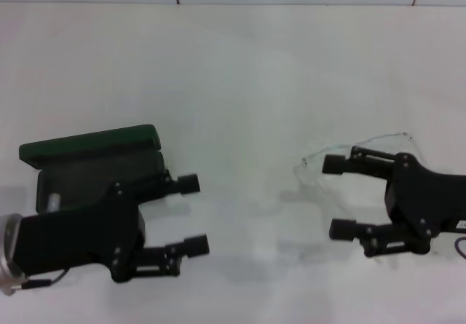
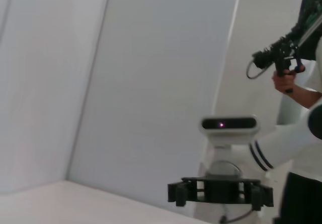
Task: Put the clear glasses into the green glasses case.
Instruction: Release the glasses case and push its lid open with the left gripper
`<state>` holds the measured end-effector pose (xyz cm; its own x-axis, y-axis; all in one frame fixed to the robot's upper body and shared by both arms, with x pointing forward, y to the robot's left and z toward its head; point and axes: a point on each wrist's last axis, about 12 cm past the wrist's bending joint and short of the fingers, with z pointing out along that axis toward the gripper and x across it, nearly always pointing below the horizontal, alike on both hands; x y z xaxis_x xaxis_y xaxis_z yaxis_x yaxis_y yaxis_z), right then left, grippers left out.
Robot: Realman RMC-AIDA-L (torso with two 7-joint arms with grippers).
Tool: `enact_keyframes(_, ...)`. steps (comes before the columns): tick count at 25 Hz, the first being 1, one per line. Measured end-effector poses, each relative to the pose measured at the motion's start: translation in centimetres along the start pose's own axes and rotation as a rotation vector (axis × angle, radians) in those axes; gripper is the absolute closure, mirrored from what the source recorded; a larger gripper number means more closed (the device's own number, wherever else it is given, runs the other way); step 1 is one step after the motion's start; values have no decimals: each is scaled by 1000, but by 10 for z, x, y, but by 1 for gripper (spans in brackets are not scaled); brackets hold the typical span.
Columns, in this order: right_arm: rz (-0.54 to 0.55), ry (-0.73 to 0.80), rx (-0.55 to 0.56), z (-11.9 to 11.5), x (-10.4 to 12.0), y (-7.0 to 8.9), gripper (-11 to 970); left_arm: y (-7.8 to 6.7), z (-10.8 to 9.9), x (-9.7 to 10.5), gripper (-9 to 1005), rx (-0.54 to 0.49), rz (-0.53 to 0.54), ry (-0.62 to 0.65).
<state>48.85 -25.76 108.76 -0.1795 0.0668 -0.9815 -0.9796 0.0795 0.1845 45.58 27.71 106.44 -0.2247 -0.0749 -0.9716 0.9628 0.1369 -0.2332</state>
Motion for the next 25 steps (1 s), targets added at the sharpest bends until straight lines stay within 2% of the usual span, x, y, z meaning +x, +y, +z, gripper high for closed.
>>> enact_keyframes(4,-24,-94,118,-14,-4,-1,73,9,-12,-17,148,-101,80,-65)
enact_keyframes(7,-34,-180,226,-31,-7,0,74,18,-29,-40,150,-182,104,-90)
enact_keyframes(8,-34,-180,226,-31,-7,0,74,22,-35,-51,150,-212,98,-86)
enact_keyframes(9,-42,-230,310,-45,-6,4,74,26,-40,-60,151,-239,86,-80)
enact_keyframes(13,-50,-258,398,-62,-4,8,74,38,-49,-103,153,-286,87,-36)
enact_keyframes(15,-51,-259,422,-69,-4,10,74,42,-47,-119,154,-296,100,24)
enact_keyframes(16,-53,-258,429,-72,-4,11,74,45,-46,-127,188,-311,100,72)
enact_keyframes(19,-52,-253,443,-76,-5,11,74,56,-33,-147,290,-374,86,309)
enact_keyframes(22,-47,-250,455,-78,-4,11,74,65,-18,-158,351,-437,69,533)
enact_keyframes(25,-43,-246,466,-78,-3,10,74,69,-9,-164,391,-481,49,649)
